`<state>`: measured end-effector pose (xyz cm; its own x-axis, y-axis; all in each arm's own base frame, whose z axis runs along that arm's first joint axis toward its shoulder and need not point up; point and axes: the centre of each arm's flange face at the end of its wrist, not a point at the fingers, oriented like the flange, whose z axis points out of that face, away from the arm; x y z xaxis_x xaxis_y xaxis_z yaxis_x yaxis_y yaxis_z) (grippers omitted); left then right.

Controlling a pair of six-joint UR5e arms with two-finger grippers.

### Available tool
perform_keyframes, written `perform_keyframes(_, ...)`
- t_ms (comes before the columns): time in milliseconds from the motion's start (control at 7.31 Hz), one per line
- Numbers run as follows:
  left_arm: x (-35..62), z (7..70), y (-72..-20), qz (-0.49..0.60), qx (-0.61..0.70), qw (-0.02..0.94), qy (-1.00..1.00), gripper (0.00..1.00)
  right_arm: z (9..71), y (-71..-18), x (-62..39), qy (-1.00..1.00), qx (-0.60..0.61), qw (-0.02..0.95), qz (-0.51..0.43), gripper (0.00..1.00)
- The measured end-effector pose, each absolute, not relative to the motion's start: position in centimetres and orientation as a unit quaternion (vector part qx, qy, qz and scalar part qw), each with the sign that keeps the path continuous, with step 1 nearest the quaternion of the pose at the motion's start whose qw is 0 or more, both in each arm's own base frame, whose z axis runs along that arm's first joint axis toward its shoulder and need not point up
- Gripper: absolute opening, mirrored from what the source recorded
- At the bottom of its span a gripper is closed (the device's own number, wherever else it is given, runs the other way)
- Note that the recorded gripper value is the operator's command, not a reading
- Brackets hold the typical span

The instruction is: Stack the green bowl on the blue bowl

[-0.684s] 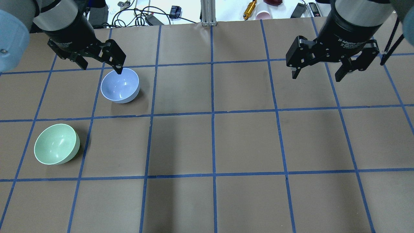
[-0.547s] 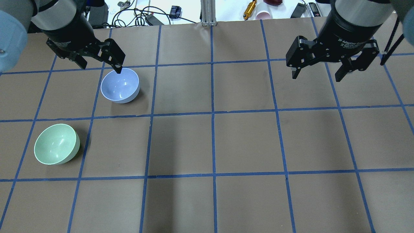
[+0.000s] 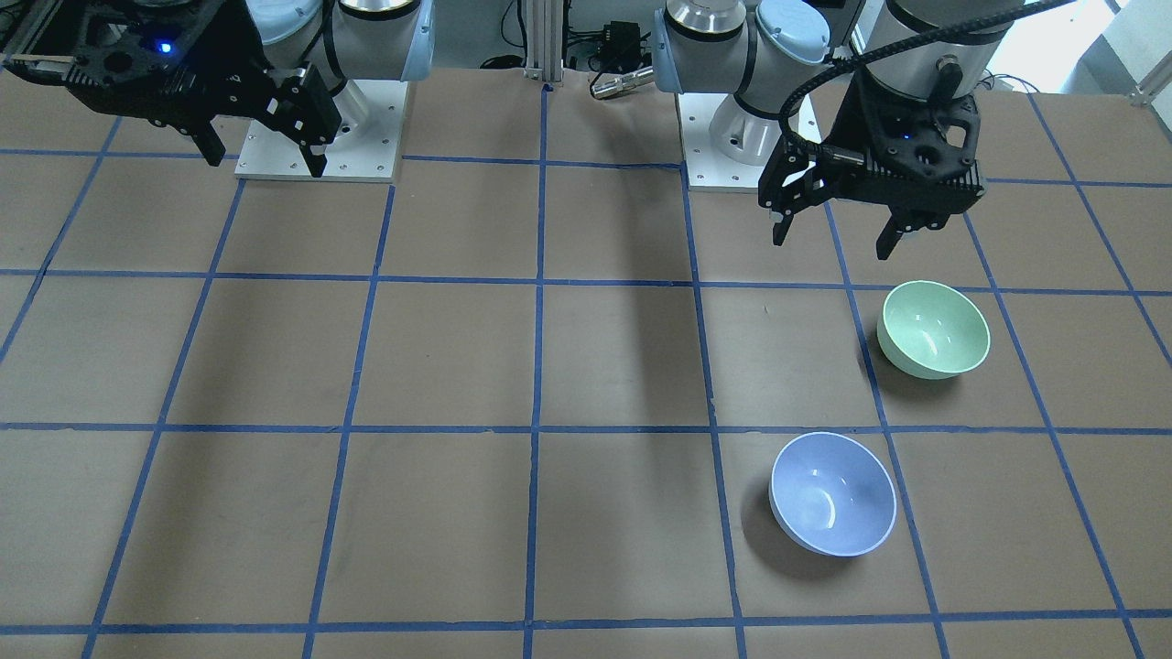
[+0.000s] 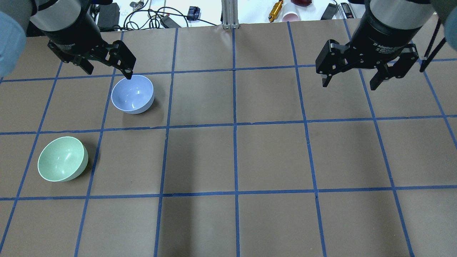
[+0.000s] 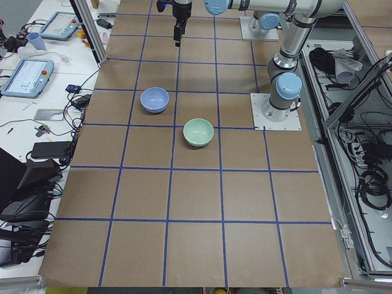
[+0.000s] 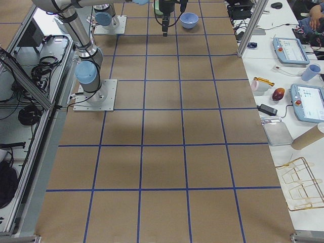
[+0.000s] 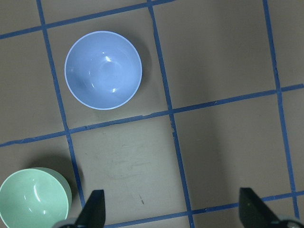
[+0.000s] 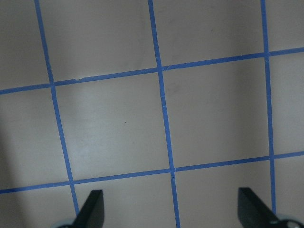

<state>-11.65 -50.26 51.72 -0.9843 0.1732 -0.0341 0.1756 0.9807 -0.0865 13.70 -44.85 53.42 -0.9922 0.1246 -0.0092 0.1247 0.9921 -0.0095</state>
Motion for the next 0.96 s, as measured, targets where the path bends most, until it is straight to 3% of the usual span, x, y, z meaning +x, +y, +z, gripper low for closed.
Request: perform_keyframes(957, -11.63, 51.62, -50.91, -0.040, 0.087, 0.012, 0.995, 1.00, 53.42, -44.84, 13.70, 0.998, 0.062, 0.004, -0.005, 1.00)
